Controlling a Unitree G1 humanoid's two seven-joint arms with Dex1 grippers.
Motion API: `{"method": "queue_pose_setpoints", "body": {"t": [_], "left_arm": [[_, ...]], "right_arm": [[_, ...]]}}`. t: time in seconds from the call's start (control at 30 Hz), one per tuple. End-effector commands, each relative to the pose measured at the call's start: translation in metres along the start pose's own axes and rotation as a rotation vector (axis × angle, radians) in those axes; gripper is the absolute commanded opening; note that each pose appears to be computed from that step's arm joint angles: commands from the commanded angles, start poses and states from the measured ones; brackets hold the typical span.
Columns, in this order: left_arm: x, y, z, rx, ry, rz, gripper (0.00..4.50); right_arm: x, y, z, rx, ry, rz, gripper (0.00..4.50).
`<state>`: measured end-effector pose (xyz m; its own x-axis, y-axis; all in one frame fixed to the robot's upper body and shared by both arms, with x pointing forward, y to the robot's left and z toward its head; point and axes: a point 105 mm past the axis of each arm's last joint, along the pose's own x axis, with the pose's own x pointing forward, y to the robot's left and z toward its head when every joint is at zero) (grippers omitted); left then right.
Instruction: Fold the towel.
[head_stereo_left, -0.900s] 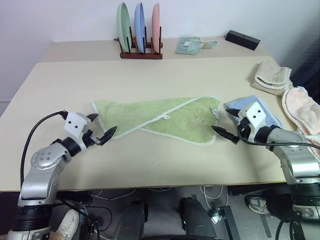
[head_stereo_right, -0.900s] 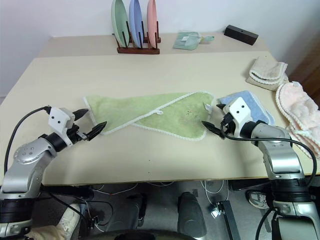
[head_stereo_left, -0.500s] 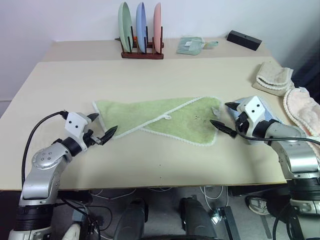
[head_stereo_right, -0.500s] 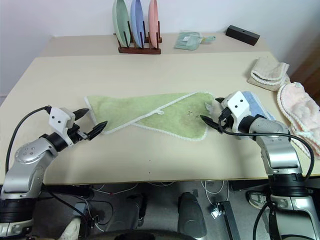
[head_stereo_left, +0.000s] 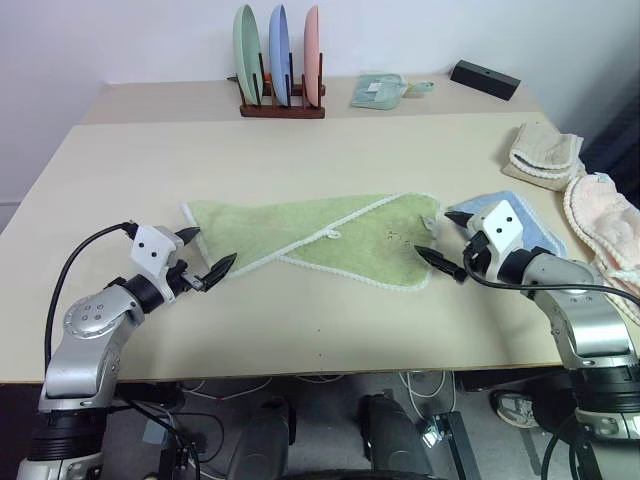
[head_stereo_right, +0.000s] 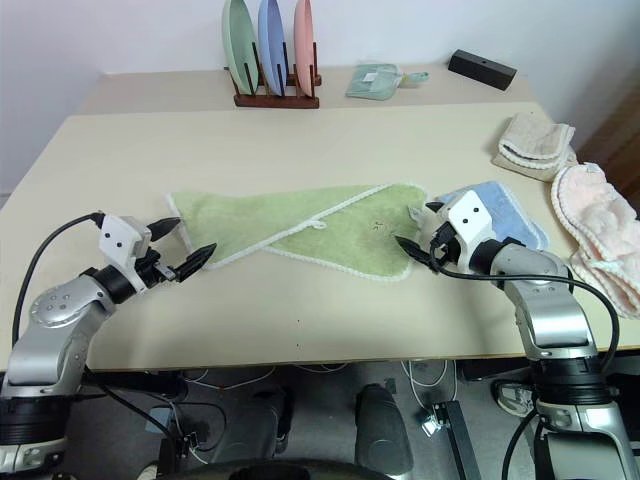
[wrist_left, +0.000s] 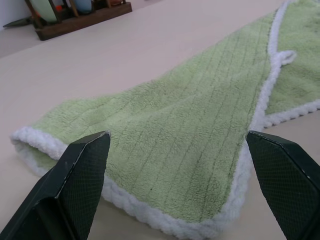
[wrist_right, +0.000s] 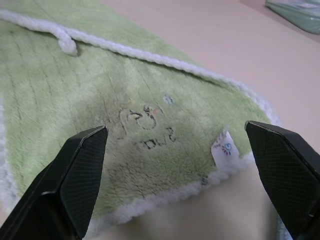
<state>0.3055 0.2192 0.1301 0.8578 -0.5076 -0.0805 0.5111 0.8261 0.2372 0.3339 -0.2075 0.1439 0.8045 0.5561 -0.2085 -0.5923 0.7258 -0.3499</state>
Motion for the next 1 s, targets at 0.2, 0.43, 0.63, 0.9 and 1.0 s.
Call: {"method": "queue_pose_setpoints", "body": {"t": [0.2,0.43,0.63,0.9,1.0], "left_arm": [[-0.008,-0.028,0.002,0.121,0.074,-0.191,4.43],[-0.016,-0.021,-0.023,0.403,0.259,-0.246,4.43],[-0.007,-0.018,-0.022,0.444,0.259,-0.211,4.43],[0.017,0.002,-0.031,0.504,0.323,-0.129,4.43],[0.025,0.002,-0.026,0.477,0.286,-0.124,3.60]], "right_arm": [[0.006,0.008,0.014,-0.019,-0.056,0.014,4.50],[0.016,0.016,0.014,-0.002,-0.071,0.037,4.50],[0.018,0.018,0.015,0.001,-0.078,0.037,4.50],[0.015,0.019,0.015,0.002,-0.076,0.023,4.50],[0.012,0.019,0.015,0.000,-0.073,0.015,4.50]]}}
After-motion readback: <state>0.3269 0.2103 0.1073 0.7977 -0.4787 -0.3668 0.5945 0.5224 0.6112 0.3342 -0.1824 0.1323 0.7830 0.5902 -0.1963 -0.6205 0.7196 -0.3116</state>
